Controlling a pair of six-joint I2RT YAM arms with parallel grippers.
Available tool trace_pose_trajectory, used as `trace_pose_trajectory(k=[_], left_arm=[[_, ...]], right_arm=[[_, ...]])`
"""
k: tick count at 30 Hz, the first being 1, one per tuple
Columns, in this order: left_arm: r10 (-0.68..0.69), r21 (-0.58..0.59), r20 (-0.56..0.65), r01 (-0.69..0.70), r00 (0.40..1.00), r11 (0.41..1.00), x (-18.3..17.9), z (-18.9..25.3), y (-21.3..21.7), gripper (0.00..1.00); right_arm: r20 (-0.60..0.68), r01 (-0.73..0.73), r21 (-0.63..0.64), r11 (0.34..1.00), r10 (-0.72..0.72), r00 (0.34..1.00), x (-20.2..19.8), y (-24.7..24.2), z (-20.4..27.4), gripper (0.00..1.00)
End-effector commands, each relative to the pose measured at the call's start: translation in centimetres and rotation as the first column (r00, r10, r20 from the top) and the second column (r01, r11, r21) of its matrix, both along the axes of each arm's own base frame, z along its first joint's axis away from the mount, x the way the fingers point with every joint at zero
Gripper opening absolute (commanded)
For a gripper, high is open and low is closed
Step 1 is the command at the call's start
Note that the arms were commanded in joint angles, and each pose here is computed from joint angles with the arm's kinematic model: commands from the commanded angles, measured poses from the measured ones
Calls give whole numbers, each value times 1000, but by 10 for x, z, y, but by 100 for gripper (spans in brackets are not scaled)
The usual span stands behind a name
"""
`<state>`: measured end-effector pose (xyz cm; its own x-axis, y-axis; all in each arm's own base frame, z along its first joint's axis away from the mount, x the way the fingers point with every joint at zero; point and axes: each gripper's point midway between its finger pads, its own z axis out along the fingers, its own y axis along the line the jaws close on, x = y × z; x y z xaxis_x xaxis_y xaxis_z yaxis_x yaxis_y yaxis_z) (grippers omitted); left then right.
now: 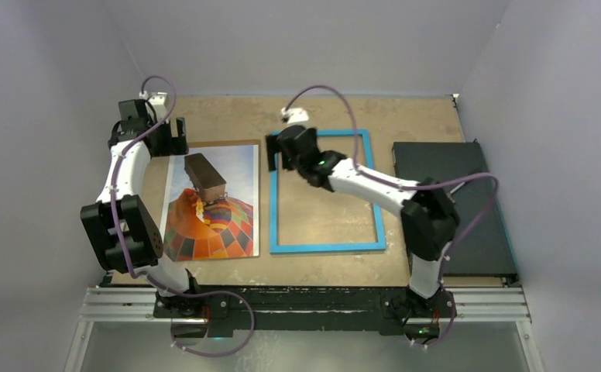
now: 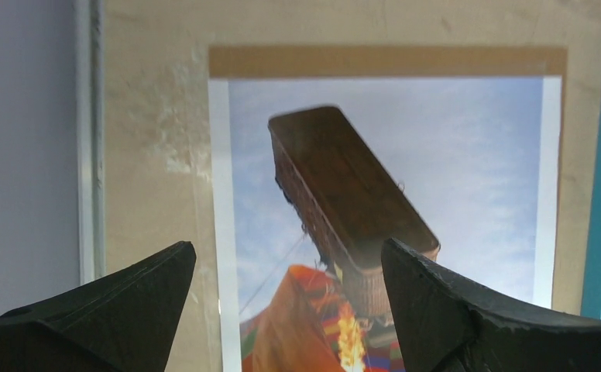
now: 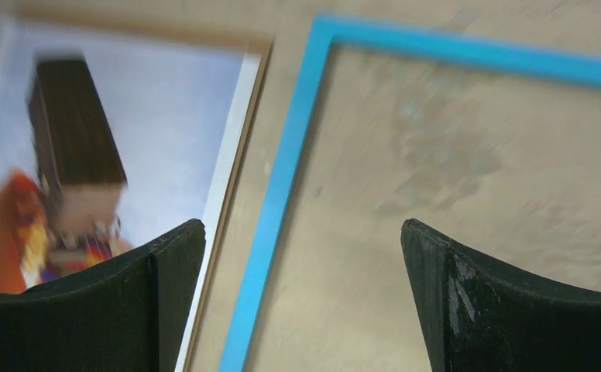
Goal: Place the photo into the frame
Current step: Turn over the photo frame at the center of the board.
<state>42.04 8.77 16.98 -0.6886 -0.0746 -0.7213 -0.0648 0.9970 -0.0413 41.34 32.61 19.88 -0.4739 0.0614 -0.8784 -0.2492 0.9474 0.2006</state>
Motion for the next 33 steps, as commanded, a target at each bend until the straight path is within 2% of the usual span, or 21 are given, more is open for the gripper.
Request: trace_pose_trajectory(k=[1,7,12,24,33], left_arm=[[-22,14,-42,22,999,1000,-24,-2,-4,88],[-58,-6,-91,58,994,998,-43,-20,-13,84],[-20,23,-130,23,991,999,-52,-30,-6,84],[-21,18,-160,25,987,1000,-67,-35,-10,84],[-52,38,-230,62,972,997,-80,-36,-8,84]], right_arm=[[-109,0,-170,986,-19,994,-31,26,-38,99],[-223,0,-297,955,-70,972,-58,55,-95,95],[-260,-23,-327,945,-67,963,-74,64,-121,90],[-311,-48,-332,942,-62,948,-90,75,-159,77],[-303,3,-388,922,-131,944,-93,66,-175,66]])
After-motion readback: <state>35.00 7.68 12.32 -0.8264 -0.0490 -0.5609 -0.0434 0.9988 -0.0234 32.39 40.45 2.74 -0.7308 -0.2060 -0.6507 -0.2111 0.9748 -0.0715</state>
